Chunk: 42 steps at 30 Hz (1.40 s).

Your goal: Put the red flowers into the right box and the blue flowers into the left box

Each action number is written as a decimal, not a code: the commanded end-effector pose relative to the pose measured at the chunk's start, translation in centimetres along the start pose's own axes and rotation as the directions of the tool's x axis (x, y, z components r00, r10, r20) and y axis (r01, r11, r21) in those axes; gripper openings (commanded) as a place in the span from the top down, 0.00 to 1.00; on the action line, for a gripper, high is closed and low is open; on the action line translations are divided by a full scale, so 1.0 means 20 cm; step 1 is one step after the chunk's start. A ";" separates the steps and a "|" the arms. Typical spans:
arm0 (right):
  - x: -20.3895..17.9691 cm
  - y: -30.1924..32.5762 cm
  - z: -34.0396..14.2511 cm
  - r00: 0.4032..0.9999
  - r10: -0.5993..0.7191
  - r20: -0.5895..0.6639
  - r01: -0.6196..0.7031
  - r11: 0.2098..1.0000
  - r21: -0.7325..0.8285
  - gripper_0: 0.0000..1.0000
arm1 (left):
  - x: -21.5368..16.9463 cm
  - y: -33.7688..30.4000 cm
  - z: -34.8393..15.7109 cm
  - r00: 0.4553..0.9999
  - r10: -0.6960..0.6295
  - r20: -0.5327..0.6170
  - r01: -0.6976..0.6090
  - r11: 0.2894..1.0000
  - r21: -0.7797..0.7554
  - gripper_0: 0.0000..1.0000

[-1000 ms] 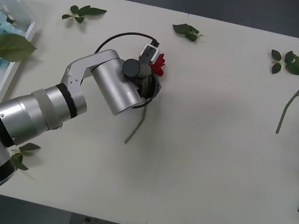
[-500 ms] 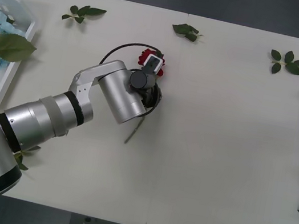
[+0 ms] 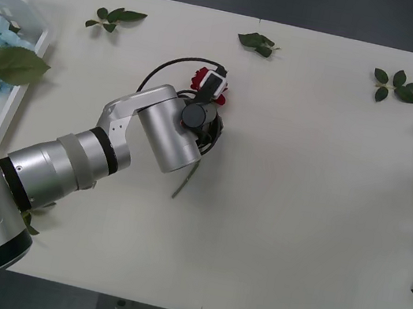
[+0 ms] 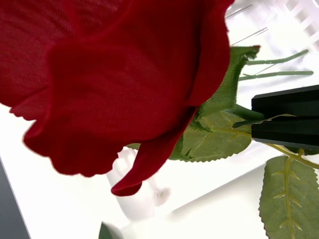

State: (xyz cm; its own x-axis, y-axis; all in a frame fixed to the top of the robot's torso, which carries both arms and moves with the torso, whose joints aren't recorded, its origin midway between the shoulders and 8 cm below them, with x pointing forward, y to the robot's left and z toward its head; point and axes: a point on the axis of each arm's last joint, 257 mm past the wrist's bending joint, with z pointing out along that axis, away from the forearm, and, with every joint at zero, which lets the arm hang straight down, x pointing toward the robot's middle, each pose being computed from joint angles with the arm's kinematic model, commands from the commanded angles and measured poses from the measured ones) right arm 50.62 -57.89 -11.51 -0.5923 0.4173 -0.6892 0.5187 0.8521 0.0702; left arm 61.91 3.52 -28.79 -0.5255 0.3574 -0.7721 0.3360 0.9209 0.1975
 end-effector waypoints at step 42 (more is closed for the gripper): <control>0.03 -0.52 0.38 0.971 -0.238 0.011 0.234 0.960 0.153 0.00 | -0.24 -0.04 -0.01 0.986 -0.109 0.130 0.097 0.991 0.093 1.00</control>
State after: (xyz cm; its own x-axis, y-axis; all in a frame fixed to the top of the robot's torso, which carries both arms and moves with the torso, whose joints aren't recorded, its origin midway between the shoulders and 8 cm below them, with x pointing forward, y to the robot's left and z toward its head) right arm 49.24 -67.57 -21.25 -0.7093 0.2388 -0.6633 0.4588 0.8707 -0.1772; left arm 63.29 2.60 -28.85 -0.4839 0.2941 -0.8242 0.3519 0.9277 0.1244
